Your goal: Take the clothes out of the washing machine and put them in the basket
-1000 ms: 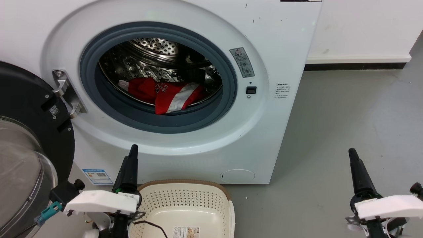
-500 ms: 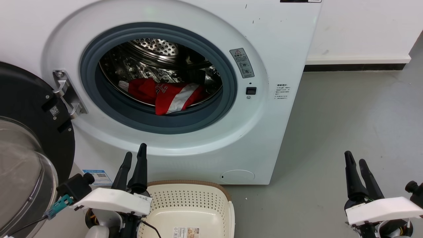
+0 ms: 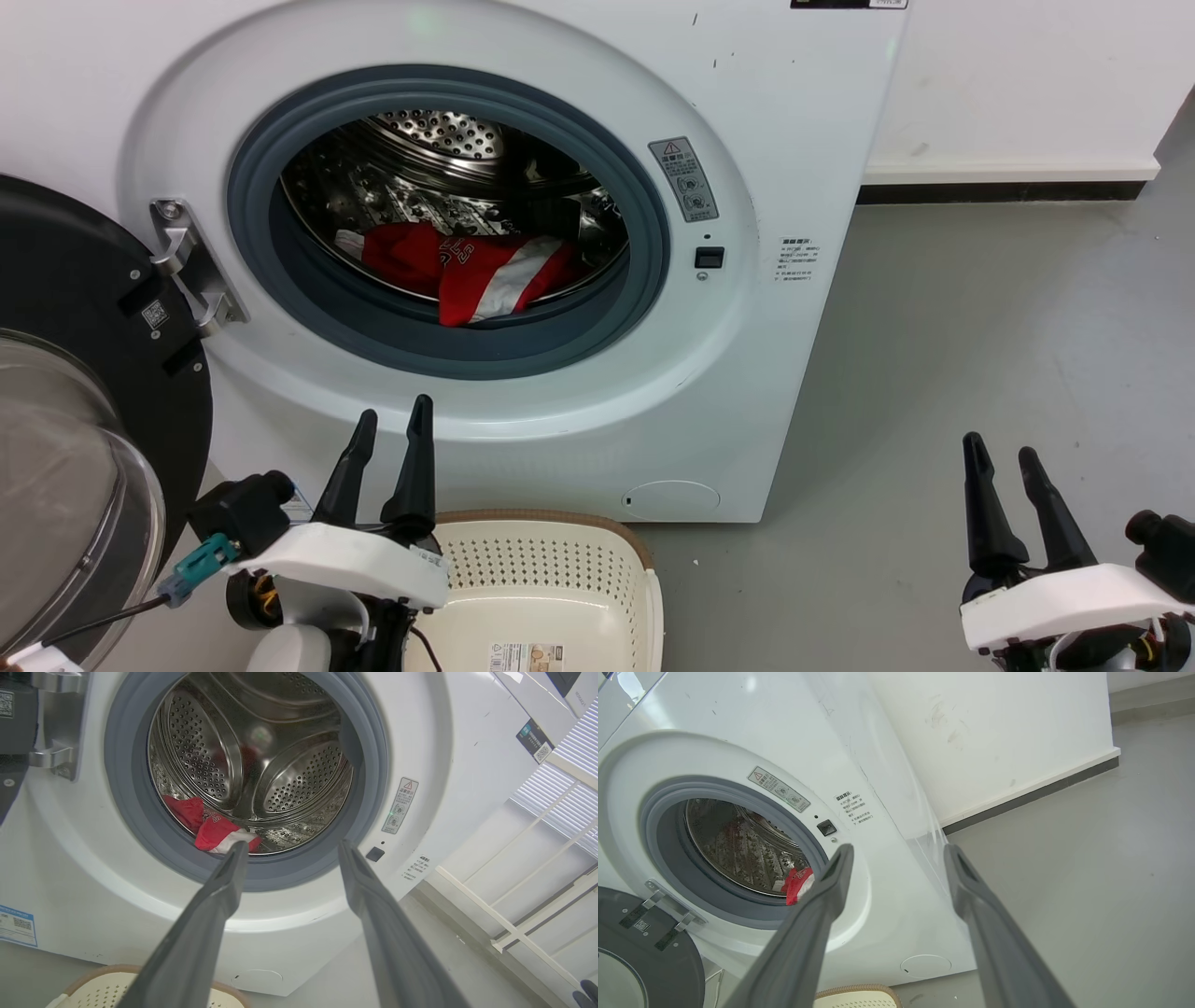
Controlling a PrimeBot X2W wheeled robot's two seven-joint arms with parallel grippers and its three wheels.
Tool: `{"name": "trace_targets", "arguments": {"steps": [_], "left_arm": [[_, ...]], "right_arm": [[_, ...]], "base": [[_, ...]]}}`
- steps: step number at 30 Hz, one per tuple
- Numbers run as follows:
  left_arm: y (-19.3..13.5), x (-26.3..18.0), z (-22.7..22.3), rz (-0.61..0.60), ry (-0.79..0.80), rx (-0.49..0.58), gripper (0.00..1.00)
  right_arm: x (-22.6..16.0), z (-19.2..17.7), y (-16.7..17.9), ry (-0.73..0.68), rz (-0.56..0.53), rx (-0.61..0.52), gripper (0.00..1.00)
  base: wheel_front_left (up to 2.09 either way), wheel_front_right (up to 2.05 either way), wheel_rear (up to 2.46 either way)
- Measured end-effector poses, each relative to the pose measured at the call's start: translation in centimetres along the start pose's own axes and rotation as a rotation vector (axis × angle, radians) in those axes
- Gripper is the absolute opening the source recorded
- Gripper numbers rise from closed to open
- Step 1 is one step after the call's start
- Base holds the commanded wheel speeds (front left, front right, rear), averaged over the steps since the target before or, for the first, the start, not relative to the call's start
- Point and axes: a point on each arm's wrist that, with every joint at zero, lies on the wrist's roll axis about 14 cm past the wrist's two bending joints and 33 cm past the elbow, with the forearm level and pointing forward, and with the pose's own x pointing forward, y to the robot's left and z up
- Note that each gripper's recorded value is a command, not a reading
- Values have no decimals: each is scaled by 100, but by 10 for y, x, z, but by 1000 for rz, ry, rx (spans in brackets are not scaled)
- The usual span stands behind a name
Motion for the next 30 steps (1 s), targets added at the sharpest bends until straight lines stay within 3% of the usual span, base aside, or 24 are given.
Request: {"name": "trace_targets", "arguments": {"steps": [30], "left_arm": [[6, -2, 3, -4, -14, 366, 100]], "right_arm": [[-4, 1, 10, -18, 62, -360, 100]], "base": [[0, 0, 0]]}}
